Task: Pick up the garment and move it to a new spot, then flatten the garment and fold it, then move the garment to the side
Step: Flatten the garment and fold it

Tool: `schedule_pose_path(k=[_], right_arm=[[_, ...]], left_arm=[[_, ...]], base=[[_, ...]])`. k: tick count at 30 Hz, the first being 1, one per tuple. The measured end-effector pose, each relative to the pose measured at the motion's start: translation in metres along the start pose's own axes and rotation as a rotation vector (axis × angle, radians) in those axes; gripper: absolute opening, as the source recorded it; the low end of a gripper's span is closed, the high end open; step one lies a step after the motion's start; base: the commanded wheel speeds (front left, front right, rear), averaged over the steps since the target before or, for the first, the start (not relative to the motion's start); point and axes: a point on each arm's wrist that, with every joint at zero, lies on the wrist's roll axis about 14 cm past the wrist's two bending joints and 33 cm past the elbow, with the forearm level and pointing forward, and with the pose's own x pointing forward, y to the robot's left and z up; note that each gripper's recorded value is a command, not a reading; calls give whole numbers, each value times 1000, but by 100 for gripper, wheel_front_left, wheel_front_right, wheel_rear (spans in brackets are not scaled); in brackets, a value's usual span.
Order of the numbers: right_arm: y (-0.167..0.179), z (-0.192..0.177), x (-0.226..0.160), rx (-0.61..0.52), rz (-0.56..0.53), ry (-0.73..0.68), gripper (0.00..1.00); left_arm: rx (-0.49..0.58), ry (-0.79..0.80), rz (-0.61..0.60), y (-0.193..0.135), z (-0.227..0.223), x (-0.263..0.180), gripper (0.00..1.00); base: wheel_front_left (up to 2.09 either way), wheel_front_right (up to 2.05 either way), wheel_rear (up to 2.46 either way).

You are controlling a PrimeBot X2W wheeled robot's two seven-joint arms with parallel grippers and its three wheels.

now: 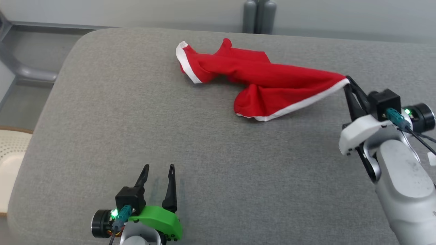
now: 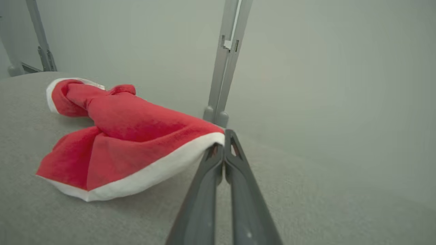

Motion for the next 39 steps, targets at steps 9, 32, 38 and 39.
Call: schedule_pose_path(k=[9, 32, 38, 39], right_arm=[[-46, -53, -70, 44, -194, 150, 35], [-44, -51, -85, 152, -291, 86, 100], [-53, -54, -93, 163, -322, 88, 100], [-57, -54, -95, 165, -331, 87, 100]], left_arm=[[18, 0, -94, -27, 0, 11, 100], [51, -30, -329, -99, 16, 74, 100], [32, 19, -430, -132, 2, 93, 100], [24, 31, -437, -135, -2, 96, 100]], base=[[0, 0, 0], [0, 0, 0], [0, 0, 0], [0, 0, 0]])
